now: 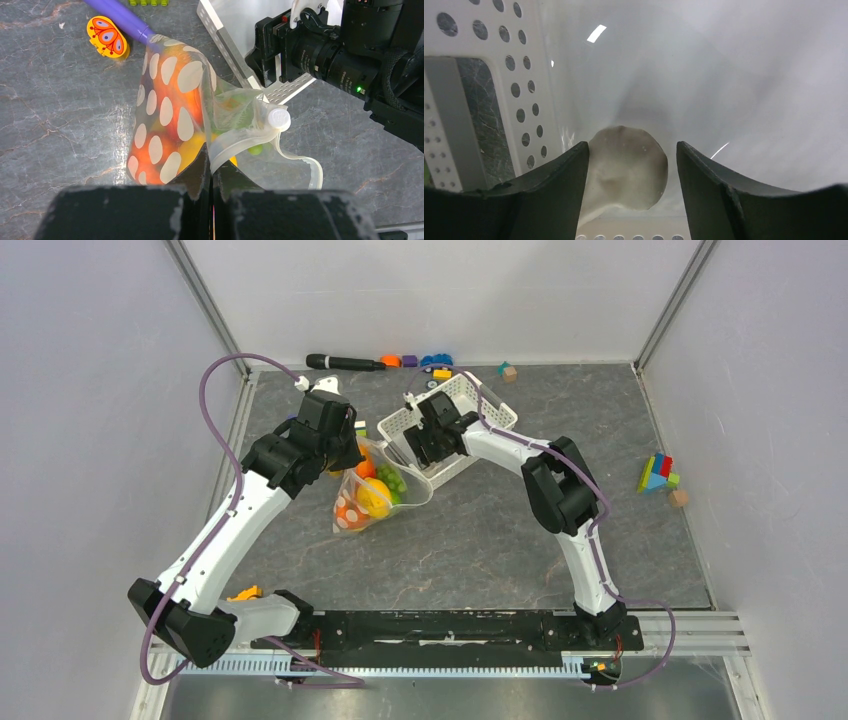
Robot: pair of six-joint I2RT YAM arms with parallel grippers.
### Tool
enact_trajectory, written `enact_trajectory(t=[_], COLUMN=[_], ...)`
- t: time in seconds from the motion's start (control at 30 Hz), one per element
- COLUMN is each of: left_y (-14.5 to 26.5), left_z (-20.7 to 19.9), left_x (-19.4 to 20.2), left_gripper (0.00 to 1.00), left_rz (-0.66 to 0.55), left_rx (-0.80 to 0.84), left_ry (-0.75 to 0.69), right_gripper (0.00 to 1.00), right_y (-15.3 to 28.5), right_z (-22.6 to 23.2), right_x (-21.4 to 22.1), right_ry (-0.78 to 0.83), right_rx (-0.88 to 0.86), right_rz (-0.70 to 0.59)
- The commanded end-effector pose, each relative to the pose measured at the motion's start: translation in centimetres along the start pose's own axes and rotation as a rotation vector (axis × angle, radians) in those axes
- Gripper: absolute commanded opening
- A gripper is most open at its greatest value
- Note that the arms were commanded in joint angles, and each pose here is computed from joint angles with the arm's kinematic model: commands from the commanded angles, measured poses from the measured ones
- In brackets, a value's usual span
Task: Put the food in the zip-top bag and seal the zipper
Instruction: Pick up the fake vegetable from the bin.
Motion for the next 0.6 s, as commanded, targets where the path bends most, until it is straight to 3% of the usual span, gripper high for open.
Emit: enact_trajectory(t=[0.0, 0.37, 0.57], left_y=[0.6, 0.7, 0.6], left_z=[-0.2, -0.1, -0.1], left_x=[-1.0, -1.0, -0.9], left_gripper=[0.02, 0.02, 0.02], left_rz=[-0.076, -0.078, -0.077], left_rx=[0.019, 0.019, 0.017], left_ry=[-0.001, 0.000, 0.000], right_gripper=[0.63, 0.13, 0.00], right_y=[0.6, 1.8, 6.0], right_z=[-0.4, -0.2, -0.7], right_x=[-1.0, -2.3, -5.0], right_ry=[0.017, 0.002, 0.006], right_rx=[0.051, 0.028, 0.061], right_rz=[-0.017, -0.100, -0.290])
Point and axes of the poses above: each gripper's point midway between its finger pads, its own y axis back along the fingers, its own z axis along the line the jaws close on, x = y × z, the point moved 9 cm from there along y, back along the fingers, and after that the axes turned 2 degrees about y, right-handed, at the moved point
